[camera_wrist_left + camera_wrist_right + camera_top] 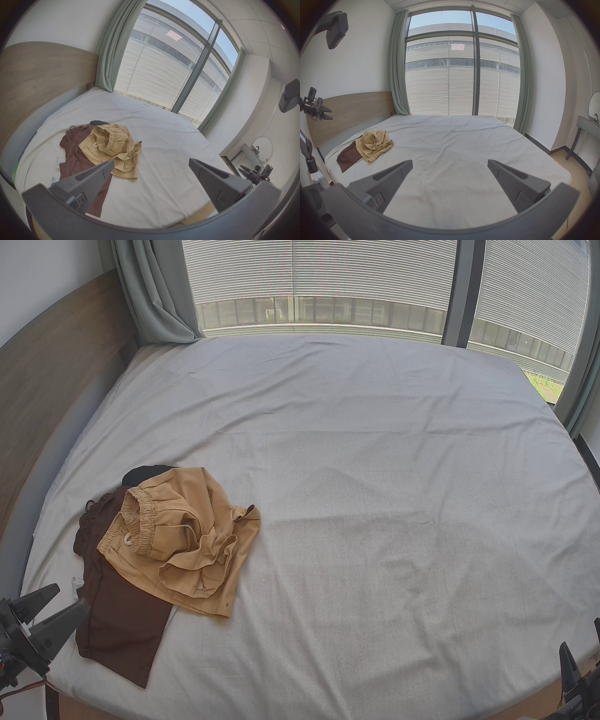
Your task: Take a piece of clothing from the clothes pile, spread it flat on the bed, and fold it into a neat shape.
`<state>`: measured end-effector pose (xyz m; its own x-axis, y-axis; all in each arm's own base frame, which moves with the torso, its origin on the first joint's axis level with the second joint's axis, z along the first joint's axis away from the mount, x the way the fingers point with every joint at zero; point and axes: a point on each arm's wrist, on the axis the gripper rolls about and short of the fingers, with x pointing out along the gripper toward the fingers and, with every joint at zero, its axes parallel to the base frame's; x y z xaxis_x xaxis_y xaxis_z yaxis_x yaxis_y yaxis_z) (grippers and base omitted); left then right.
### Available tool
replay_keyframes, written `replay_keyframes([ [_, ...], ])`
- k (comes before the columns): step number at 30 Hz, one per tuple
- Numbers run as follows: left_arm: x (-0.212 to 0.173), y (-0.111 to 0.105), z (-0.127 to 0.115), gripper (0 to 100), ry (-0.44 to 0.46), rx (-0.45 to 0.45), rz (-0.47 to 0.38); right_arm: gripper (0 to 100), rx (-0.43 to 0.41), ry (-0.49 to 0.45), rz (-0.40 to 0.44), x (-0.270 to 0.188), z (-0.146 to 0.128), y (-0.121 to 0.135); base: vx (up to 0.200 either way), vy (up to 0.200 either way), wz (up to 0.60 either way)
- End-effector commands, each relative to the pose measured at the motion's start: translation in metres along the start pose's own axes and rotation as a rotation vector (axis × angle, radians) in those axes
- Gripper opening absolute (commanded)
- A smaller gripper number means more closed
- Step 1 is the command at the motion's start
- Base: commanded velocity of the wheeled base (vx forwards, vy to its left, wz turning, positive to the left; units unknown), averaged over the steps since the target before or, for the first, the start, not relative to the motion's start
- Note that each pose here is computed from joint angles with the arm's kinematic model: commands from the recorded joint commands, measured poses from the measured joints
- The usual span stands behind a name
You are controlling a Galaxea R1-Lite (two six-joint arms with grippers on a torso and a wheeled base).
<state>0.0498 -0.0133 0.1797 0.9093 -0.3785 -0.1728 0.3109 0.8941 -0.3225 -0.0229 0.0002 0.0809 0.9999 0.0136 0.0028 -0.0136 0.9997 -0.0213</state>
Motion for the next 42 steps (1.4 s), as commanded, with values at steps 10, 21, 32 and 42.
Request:
replay_keyframes([
  [10,0.046,0.018,0.019,100,0.084,-0.056,-0.003,100,0.001,0.003,0.002,0.0,-0.005,0.0,0.0,0.0,0.0],
  [21,0.067,0.044,0.027,100,0.104,-0.113,-0.067,100,0.001,0.003,0.002,0.0,-0.005,0.0,0.0,0.0,0.0],
  [32,0.1,0.065,0.03,100,0.119,-0.121,-0.067,100,0.001,0.003,0.002,0.0,-0.005,0.0,0.0,0.0,0.0],
  [42,0.126,0.082,0.032,100,0.14,-0.137,-0.057,100,0.001,0.003,0.002,0.0,-0.005,0.0,0.0,0.0,0.0],
])
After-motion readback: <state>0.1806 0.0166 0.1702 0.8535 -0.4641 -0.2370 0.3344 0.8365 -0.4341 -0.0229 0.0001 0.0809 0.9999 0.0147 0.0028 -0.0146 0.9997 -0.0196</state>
